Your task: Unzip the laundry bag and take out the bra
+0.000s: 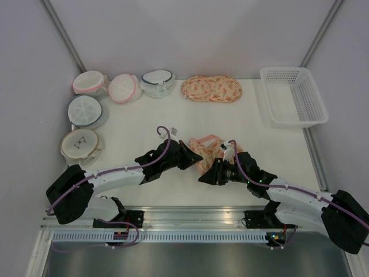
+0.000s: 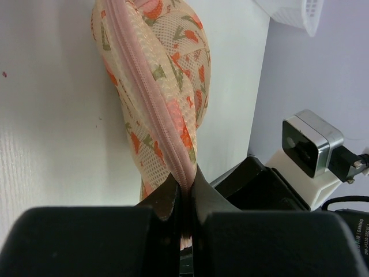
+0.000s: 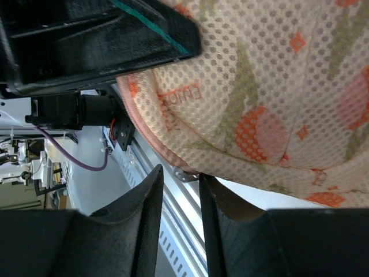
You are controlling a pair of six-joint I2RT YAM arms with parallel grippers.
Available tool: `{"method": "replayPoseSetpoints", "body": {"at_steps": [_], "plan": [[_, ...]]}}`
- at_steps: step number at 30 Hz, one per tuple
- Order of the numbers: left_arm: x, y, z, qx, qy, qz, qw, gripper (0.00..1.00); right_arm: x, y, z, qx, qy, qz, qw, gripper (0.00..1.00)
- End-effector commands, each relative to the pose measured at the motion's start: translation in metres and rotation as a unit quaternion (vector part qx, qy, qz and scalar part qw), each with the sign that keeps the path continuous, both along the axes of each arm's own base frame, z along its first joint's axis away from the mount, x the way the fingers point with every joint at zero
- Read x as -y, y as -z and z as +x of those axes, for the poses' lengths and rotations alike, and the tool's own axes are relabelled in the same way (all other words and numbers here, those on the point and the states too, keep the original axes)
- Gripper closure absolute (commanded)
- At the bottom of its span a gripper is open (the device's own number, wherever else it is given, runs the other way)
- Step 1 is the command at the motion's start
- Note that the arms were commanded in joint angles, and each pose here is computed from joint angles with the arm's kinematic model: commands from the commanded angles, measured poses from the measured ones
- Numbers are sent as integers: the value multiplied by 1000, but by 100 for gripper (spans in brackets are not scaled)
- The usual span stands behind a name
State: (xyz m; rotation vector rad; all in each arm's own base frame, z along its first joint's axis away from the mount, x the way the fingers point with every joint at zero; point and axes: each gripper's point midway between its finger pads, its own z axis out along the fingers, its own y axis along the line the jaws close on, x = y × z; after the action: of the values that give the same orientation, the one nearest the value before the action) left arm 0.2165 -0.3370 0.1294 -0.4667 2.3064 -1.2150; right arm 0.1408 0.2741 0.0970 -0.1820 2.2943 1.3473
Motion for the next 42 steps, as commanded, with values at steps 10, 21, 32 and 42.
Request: {"method": "replayPoseSetpoints", "body": {"at_steps": [10, 21, 32, 42], "plan": [[7, 6, -9, -14, 11, -25, 1000, 98, -6, -44, 1, 46, -4, 55, 997, 99], [0, 23, -12, 8, 53, 60, 997, 37, -5, -72, -1, 55, -2, 75, 996, 99], [-99, 37, -36, -1, -91, 93, 991, 20, -5, -108, 29, 77, 75, 108, 988, 100], [-91, 39, -87, -4, -3, 69, 998, 14, -42, -118, 45, 62, 39, 128, 989, 99]]}}
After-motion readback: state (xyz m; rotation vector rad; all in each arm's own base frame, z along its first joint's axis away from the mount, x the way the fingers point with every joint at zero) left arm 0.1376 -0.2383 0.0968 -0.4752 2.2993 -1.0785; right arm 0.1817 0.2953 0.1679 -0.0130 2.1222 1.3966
